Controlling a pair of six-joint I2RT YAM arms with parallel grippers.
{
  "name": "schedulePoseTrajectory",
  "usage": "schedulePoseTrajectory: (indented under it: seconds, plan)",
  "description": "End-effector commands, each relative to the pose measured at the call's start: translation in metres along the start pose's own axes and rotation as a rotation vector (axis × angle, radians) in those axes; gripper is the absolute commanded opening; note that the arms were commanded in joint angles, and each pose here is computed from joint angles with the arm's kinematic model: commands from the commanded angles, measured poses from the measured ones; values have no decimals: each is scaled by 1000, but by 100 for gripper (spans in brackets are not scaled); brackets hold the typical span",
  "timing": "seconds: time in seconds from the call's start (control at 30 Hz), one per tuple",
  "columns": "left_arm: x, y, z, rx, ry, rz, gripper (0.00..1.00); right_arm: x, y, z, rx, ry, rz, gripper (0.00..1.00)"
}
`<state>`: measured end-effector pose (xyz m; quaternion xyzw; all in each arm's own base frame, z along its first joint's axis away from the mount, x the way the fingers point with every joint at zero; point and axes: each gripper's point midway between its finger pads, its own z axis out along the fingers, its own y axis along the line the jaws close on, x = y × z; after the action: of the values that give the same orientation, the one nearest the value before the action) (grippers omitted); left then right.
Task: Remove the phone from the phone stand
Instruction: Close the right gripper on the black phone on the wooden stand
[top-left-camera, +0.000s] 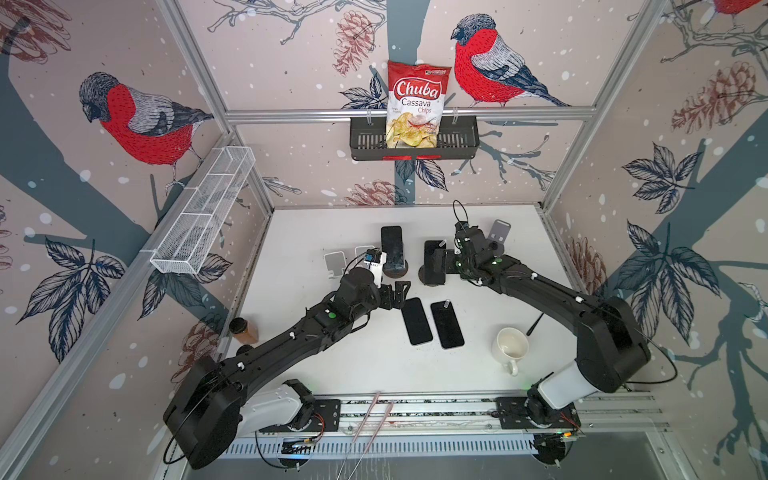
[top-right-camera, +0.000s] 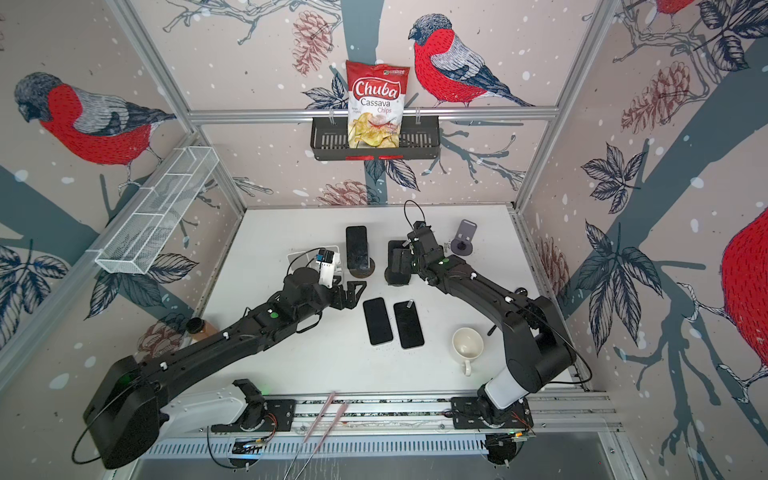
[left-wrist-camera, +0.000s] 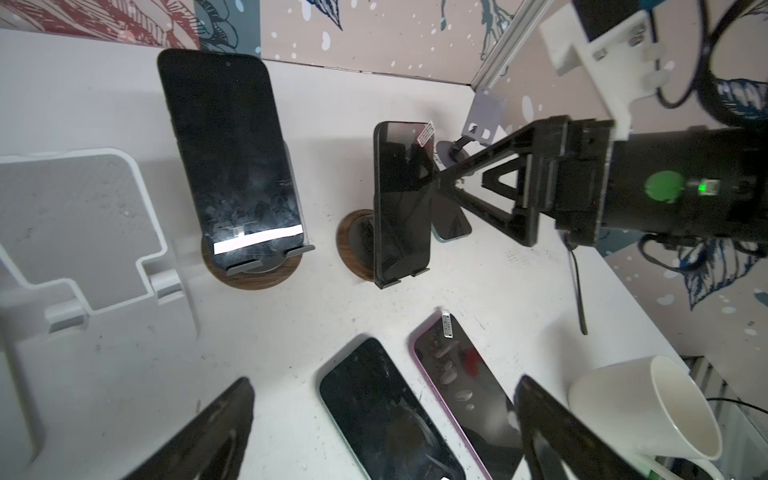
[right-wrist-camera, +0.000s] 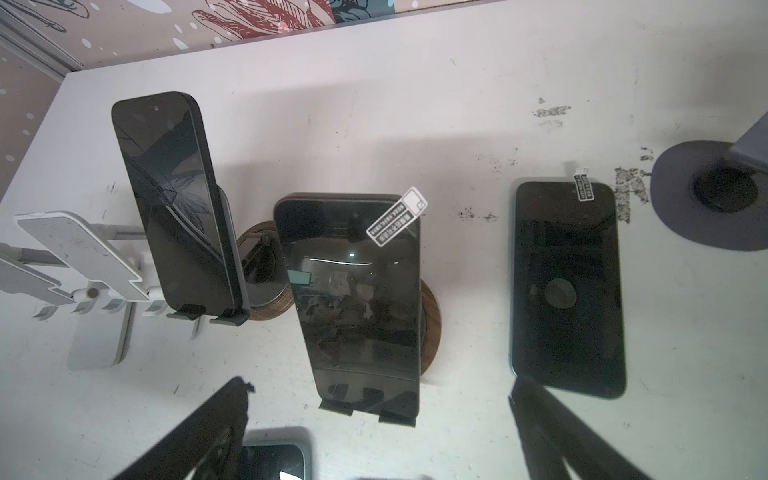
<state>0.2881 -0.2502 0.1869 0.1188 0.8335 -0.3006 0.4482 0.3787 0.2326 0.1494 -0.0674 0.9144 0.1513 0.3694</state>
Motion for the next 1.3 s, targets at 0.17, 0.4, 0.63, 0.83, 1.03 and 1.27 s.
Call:
schedulePoseTrajectory:
  seconds: [0.17,0.4,0.63,0.83,1.03,1.27]
  plan:
    - [-15,-12,-4,71,-100,5,97,-2,15,16,3,0,-10,100]
    - [-4,-2,-1,39,-80,0,97,0,16,28,53,4,-11,99]
    - [-2,2,-3,22,-83,-2,97,1,9,38,104,-4,2,99]
    - [-2,4,-3,12,-83,0,97,-6,11,44,107,-28,15,98]
    - [1,4,-2,9,-69,1,97,-16,12,50,123,-50,17,98]
    - [2,7,-3,-6,-64,5,96,-13,12,59,135,-29,13,96]
